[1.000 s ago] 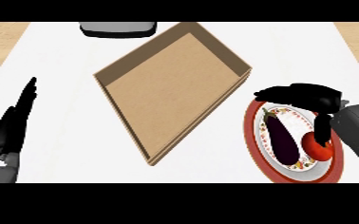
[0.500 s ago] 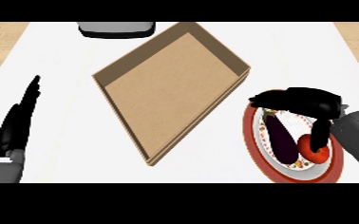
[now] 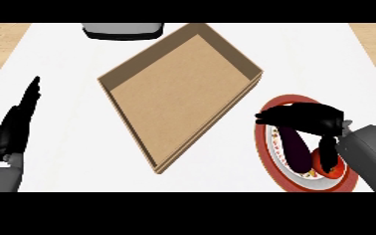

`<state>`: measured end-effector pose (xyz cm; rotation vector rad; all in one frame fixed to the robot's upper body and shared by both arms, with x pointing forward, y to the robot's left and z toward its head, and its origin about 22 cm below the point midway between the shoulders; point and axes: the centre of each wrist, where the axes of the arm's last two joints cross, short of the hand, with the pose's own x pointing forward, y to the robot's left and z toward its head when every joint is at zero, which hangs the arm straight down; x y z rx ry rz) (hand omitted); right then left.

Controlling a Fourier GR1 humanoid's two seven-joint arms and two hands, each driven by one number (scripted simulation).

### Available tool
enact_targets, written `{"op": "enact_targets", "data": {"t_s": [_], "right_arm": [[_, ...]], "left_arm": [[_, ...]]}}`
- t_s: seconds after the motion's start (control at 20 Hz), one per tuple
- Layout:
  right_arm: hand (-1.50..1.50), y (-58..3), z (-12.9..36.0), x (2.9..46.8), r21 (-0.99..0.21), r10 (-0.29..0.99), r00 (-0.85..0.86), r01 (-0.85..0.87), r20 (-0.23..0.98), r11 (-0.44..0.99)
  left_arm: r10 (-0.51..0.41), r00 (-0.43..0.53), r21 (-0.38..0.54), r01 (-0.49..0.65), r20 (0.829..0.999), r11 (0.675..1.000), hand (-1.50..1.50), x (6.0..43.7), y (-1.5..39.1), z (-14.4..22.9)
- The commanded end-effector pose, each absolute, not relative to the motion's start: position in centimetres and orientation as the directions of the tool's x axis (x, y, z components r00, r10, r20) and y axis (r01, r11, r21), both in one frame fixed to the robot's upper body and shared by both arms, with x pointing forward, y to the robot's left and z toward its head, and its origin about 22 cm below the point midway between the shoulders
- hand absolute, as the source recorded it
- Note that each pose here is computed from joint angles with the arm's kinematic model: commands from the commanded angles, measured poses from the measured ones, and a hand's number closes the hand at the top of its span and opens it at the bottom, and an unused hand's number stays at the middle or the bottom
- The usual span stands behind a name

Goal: Pick the eggplant from the plate and place it in the cardboard box

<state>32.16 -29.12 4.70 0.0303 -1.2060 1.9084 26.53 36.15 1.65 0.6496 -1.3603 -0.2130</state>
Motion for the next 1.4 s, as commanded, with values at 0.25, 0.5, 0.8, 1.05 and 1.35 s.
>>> {"op": "enact_targets", "data": {"t_s": [0.25,0.5,0.8,1.05,1.35], "right_arm": [[1.5,-28.6,1.3,31.9,-0.825,0.615,-0.672,-0.562,0.413,-0.06],[1.5,-28.7,1.4,31.9,-0.883,0.627,-0.695,-0.468,0.352,-0.024],[1.5,-29.9,3.1,32.2,-0.929,0.89,-0.36,-0.334,0.279,0.156],[1.5,-30.7,5.1,31.7,-0.976,0.978,-0.064,-0.098,0.201,0.194],[1.5,-27.2,12.8,29.2,-0.959,0.969,-0.117,0.159,0.216,0.233]], "left_arm": [[-0.497,0.218,0.538,-0.223,0.84,0.813,0.0,27.4,35.4,1.2],[-0.505,0.214,0.545,-0.219,0.836,0.81,0.0,25.5,36.6,0.0],[-0.489,0.255,0.545,-0.248,0.834,0.801,0.0,25.5,36.7,0.5],[-0.498,0.247,0.552,-0.257,0.831,0.794,0.0,24.9,36.2,0.5],[-0.513,0.233,0.56,-0.242,0.826,0.792,0.0,24.8,37.3,0.2]]}}
